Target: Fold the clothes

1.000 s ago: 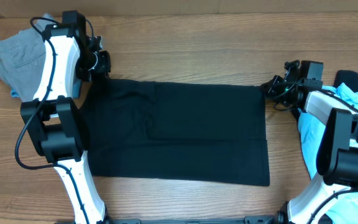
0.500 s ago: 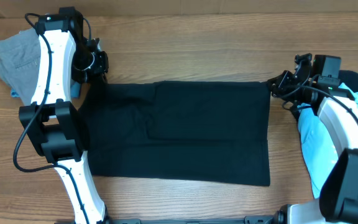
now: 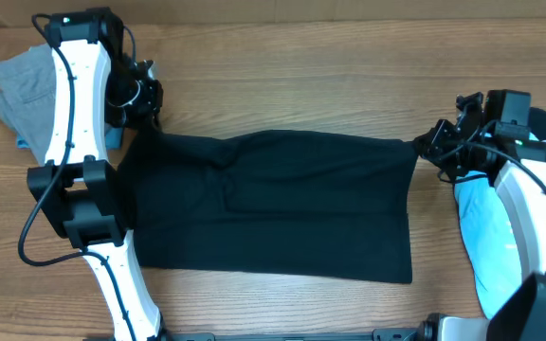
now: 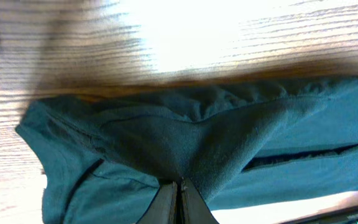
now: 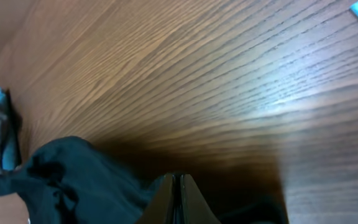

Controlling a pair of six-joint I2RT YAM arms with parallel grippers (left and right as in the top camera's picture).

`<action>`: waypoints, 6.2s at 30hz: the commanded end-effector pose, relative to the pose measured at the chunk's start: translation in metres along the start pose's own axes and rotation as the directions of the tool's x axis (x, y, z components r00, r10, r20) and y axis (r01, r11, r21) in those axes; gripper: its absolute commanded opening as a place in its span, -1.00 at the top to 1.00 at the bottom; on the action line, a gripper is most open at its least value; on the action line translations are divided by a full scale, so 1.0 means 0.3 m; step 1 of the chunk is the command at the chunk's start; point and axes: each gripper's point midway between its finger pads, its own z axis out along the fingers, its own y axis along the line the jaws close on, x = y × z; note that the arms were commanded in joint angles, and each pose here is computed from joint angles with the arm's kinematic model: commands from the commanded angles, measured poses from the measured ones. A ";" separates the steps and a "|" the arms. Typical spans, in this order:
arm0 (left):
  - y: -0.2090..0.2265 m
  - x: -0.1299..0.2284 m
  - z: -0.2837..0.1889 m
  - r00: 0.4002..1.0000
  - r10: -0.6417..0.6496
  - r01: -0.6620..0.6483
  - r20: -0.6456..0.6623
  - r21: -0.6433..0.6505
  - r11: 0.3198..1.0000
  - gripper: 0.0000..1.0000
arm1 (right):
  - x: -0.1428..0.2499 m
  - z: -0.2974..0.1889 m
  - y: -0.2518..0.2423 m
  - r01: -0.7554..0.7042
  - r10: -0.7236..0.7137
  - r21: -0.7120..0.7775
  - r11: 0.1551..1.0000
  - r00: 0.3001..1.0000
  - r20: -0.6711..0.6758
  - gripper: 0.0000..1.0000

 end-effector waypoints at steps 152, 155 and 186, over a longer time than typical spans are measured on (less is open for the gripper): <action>0.269 0.338 0.173 0.948 -0.217 0.180 -0.232 -0.169 0.969 0.29 | 0.660 -0.005 -0.237 -0.421 0.551 0.372 0.827 0.737 -0.391 0.92; 0.269 0.337 0.173 0.949 -0.216 0.180 -0.231 -0.168 0.969 0.28 | 0.549 -0.009 -0.196 -0.408 0.503 0.314 0.857 0.792 -0.346 0.92; 0.271 0.330 0.174 0.951 -0.214 0.179 -0.223 -0.168 0.969 0.30 | 0.132 0.003 -0.074 -0.235 0.238 0.069 0.970 0.971 -0.036 0.92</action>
